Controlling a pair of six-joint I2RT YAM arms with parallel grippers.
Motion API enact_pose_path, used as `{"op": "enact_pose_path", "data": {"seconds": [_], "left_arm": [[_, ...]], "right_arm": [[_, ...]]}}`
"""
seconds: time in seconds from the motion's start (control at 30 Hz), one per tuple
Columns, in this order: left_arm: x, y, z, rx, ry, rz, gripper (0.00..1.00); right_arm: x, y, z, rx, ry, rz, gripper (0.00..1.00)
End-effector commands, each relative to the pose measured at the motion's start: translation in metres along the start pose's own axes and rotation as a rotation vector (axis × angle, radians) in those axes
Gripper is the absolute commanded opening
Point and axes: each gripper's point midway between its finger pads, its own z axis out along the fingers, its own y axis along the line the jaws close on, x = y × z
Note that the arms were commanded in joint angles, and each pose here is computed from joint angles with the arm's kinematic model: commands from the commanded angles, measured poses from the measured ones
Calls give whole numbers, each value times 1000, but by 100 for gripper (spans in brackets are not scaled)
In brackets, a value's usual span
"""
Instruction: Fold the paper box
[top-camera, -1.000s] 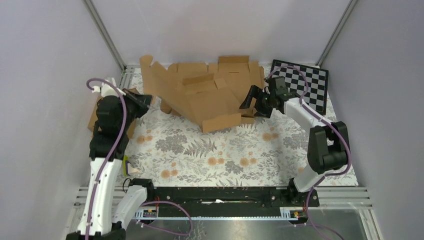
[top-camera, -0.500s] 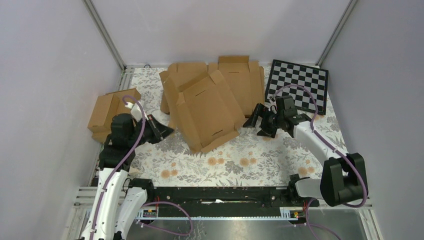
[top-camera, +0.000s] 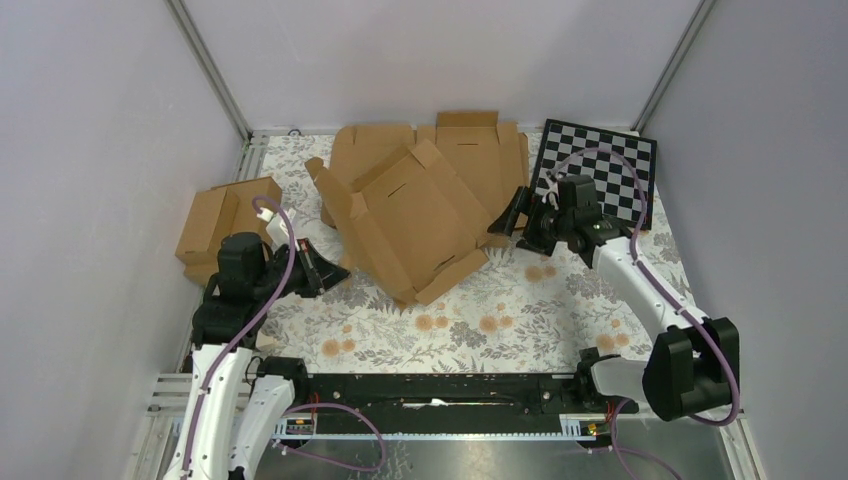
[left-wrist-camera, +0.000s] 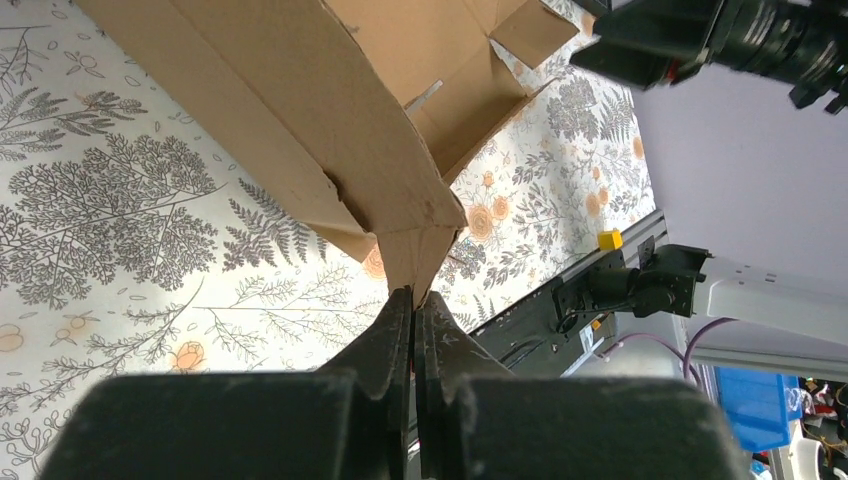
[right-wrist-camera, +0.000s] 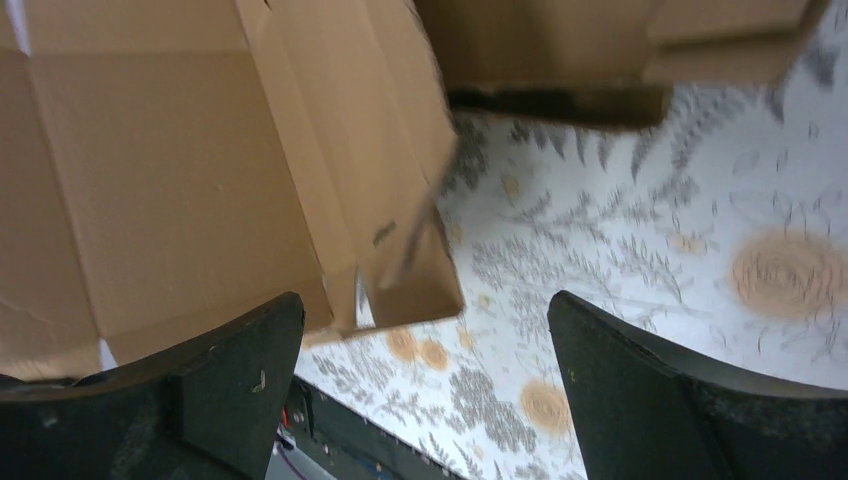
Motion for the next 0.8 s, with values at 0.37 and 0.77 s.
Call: {"op": "enact_pose_path", "data": {"seconds": [0.37,0.77], "left_arm": [[17,14,-7,-56,-17,26,4],[14,53,-3,-248,-110,-128,99]], "right_arm": [[-74,22,80,-9,83,-229,85],[-47,46,108,-88,154,-291,9]]}}
